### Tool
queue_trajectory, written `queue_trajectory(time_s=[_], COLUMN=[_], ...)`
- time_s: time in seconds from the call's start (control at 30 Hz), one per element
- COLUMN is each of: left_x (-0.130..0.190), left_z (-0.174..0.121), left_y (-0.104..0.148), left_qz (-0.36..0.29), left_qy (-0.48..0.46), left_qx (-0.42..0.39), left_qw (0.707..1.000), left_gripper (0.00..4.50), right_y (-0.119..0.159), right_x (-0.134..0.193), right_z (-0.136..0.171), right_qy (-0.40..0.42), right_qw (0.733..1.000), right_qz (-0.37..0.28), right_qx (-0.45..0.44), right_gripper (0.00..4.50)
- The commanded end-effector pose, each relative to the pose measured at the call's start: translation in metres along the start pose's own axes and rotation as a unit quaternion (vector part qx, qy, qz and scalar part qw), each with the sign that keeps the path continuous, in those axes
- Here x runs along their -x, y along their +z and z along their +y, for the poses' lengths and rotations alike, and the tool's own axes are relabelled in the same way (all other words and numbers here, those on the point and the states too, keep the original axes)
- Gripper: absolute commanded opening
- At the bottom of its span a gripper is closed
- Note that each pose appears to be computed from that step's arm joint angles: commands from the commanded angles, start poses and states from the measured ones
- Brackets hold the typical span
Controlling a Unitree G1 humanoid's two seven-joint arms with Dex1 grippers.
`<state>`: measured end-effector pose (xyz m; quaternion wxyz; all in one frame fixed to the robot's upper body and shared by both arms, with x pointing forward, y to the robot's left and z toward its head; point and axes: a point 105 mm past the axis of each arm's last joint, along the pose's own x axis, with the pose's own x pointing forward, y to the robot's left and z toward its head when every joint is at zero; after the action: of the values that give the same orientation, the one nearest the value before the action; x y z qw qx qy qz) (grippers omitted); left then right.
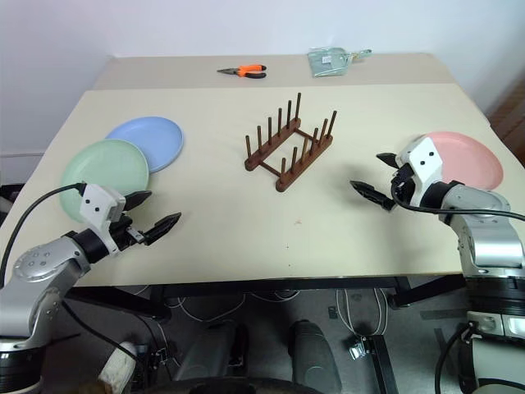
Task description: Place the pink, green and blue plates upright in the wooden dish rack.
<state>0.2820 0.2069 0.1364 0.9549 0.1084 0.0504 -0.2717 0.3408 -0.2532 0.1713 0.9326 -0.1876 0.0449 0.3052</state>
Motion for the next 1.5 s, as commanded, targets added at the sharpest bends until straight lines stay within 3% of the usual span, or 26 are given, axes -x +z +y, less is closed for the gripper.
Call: queue_trajectory(time_s=[0.03,0.3,0.53,0.7,0.87,1.1,1.37,1.5], left_x=[-0.004,-0.014,-0.028,-0.069,-0.130,-0.183,-0.210,-0.213], left_z=[-0.001,-0.011,-0.038,-0.068,-0.095,-0.127,-0.144,-0.147], left_y=[0.009,0.011,0.007,0.003,0.003,0.008,0.013,0.016], left_qz=[-0.019,-0.033,-0.030,-0.020,0.002,0.020,0.027,0.012], left_qy=[-0.001,-0.014,-0.063,-0.095,-0.088,-0.111,-0.133,-0.134], left_qx=[-0.018,-0.007,0.005,0.004,-0.008,0.005,0.024,0.031], left_qw=[1.000,0.999,0.998,0.995,0.996,0.994,0.990,0.990], left_gripper=[4.45,4.45,4.45,4.45,4.45,4.45,4.45,3.15], right_y=[0.015,0.015,0.009,-0.006,0.002,0.002,0.000,-0.002], right_x=[-0.001,-0.006,-0.013,-0.014,-0.018,-0.024,-0.026,-0.025], right_z=[-0.004,0.009,0.049,0.093,0.120,0.127,0.123,0.122], right_qy=[-0.007,0.006,0.047,0.106,0.103,0.090,0.080,0.072], right_qw=[0.999,0.999,0.999,0.994,0.994,0.995,0.996,0.997], right_qz=[-0.025,-0.025,-0.023,0.005,-0.018,-0.025,-0.022,-0.018], right_qx=[0.021,0.025,0.015,-0.027,-0.023,-0.028,-0.015,-0.007], right_gripper=[4.50,4.50,4.50,4.50,4.50,4.50,4.50,4.50])
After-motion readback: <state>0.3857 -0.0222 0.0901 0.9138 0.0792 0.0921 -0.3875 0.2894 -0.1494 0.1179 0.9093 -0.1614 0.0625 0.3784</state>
